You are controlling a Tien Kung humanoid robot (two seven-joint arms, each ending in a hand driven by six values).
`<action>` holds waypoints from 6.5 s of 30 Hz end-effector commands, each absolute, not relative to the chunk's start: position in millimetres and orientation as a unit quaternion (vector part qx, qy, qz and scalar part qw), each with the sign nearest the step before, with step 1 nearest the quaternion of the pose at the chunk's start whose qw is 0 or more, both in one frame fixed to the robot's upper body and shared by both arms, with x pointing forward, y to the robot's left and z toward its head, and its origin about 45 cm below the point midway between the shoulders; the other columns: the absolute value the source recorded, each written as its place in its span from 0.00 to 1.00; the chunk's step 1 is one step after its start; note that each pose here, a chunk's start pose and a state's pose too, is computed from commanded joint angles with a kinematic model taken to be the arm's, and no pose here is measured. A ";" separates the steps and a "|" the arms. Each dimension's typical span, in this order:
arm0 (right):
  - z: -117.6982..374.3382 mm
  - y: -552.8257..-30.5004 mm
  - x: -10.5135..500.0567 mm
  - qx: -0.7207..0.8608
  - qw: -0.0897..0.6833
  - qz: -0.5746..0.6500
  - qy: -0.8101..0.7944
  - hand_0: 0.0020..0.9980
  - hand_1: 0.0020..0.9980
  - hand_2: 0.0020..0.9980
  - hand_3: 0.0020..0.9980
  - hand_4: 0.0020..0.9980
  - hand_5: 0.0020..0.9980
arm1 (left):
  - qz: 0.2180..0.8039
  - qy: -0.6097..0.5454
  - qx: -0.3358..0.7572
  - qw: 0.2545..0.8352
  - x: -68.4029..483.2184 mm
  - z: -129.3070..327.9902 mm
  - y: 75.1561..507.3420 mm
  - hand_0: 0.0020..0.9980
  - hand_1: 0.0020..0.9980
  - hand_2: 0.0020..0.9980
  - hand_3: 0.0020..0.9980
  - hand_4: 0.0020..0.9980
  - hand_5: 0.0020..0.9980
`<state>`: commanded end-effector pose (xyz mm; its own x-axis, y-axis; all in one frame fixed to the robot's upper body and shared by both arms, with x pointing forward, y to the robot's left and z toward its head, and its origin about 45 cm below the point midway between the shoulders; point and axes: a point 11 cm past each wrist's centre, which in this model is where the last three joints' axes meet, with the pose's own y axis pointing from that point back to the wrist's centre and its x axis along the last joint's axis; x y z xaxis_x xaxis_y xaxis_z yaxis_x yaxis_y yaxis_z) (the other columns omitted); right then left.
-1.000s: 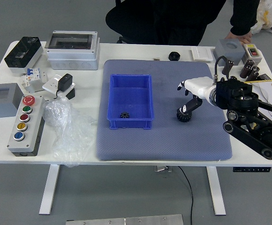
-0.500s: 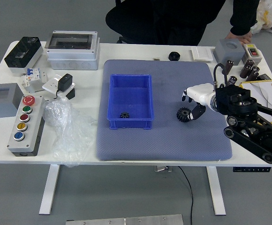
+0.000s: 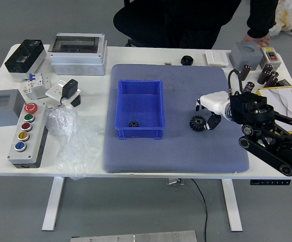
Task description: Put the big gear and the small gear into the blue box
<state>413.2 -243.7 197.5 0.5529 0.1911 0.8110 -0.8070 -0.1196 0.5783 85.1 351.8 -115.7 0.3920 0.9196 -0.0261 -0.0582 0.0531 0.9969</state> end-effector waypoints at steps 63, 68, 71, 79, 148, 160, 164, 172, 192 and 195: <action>175.2 -240.1 410.4 0.642 0.619 0.385 -0.238 0.52 0.56 0.72 0.77 0.80 0.11 | 0.392 0.383 0.559 0.622 86.5 -117.3 342.7 0.86 0.83 0.83 0.78 0.59 0.37; 174.7 -240.1 410.7 0.640 0.618 0.388 -0.241 0.49 0.54 0.70 0.74 0.79 0.10 | 0.392 0.383 0.559 0.623 86.8 -117.2 342.7 0.86 0.83 0.83 0.78 0.59 0.37; 174.8 -240.3 411.2 0.639 0.617 0.389 -0.244 0.49 0.54 0.70 0.74 0.79 0.10 | 0.392 0.382 0.559 0.623 87.2 -117.1 342.7 0.86 0.83 0.83 0.78 0.59 0.37; 174.5 -240.1 412.5 0.638 0.613 0.392 -0.252 0.39 0.44 0.54 0.58 0.73 0.13 | 0.392 0.383 0.559 0.623 87.3 -117.2 342.0 0.86 0.83 0.83 0.78 0.59 0.37; 277.7 -188.5 437.3 0.637 0.538 0.477 -0.277 0.41 0.38 0.46 0.55 0.56 0.21 | 0.401 0.388 0.567 0.606 79.8 -113.6 364.9 0.86 0.83 0.83 0.77 0.60 0.37; 268.8 -130.7 438.6 0.674 0.506 0.472 -0.260 0.41 0.38 0.46 0.55 0.56 0.21 | 0.395 0.382 0.571 0.610 83.2 -113.0 364.4 0.86 0.83 0.83 0.77 0.59 0.37; 267.4 -115.7 439.9 0.686 0.496 0.465 -0.260 0.41 0.38 0.46 0.55 0.56 0.21 | 0.391 0.380 0.572 0.613 85.5 -113.0 361.8 0.86 0.83 0.83 0.77 0.59 0.37; 264.3 -104.1 443.7 0.696 0.489 0.456 -0.264 0.42 0.38 0.46 0.54 0.55 0.21 | 0.387 0.374 0.570 0.621 95.5 -112.4 355.1 0.86 0.83 0.83 0.77 0.59 0.37; 257.6 -107.6 444.7 0.717 0.491 0.418 -0.262 0.55 0.59 0.73 0.90 0.87 0.44 | 0.387 0.370 0.568 0.624 100.2 -112.2 351.9 0.86 0.83 0.83 0.77 0.59 0.37; 257.8 -107.5 444.4 0.720 0.490 0.416 -0.261 0.55 0.59 0.73 0.90 0.87 0.44 | 0.388 0.370 0.569 0.624 99.9 -112.2 352.4 0.86 0.83 0.83 0.77 0.59 0.37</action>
